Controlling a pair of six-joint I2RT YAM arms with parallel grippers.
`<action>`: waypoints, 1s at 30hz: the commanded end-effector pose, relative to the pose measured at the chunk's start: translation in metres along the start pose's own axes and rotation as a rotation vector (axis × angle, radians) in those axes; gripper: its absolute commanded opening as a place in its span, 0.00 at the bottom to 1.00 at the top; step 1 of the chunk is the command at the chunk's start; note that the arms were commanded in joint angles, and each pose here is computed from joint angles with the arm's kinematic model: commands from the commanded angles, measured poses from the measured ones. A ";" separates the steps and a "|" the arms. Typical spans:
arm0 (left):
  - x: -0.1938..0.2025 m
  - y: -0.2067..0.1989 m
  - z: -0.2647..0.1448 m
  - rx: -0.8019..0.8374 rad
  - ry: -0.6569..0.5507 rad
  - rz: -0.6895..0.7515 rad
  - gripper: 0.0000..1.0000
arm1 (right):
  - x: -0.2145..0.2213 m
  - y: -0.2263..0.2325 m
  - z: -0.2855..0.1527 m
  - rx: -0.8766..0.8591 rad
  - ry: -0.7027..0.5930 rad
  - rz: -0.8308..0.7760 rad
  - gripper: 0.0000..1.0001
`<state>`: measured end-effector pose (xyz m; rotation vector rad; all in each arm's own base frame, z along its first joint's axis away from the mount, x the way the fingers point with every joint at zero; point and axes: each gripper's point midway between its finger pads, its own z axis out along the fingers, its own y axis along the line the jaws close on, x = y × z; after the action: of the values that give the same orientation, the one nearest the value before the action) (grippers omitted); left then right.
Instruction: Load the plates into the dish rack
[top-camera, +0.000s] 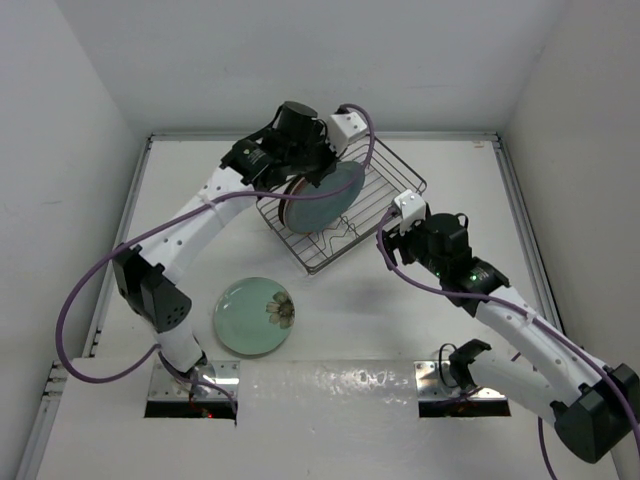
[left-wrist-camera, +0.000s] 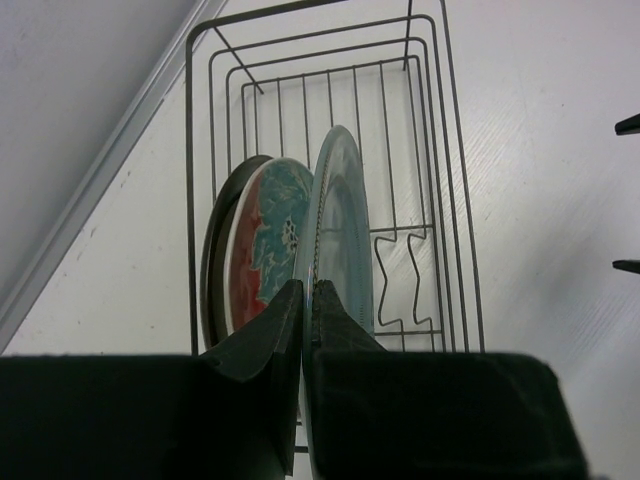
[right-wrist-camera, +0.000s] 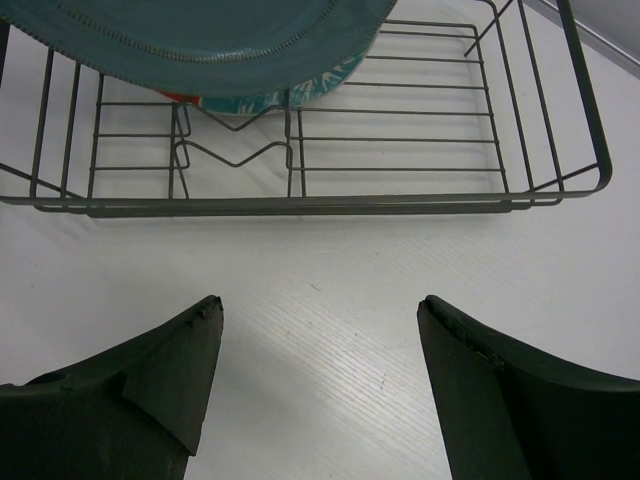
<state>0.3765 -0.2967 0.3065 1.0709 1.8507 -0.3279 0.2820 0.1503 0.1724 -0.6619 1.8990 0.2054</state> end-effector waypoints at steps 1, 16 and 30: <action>-0.061 0.023 -0.015 -0.115 -0.213 0.058 0.00 | -0.010 0.001 -0.001 -0.009 -0.045 0.005 0.77; -0.064 0.022 -0.010 -0.222 -0.194 0.132 0.00 | -0.008 0.003 -0.001 -0.019 -0.045 0.000 0.77; -0.048 0.031 0.004 -0.280 -0.155 0.175 0.00 | -0.013 0.010 -0.007 -0.059 -0.088 0.003 0.77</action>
<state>0.3950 -0.2995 0.2787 1.1052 1.8069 -0.0654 0.2734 0.1556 0.1736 -0.6865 1.8706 0.2588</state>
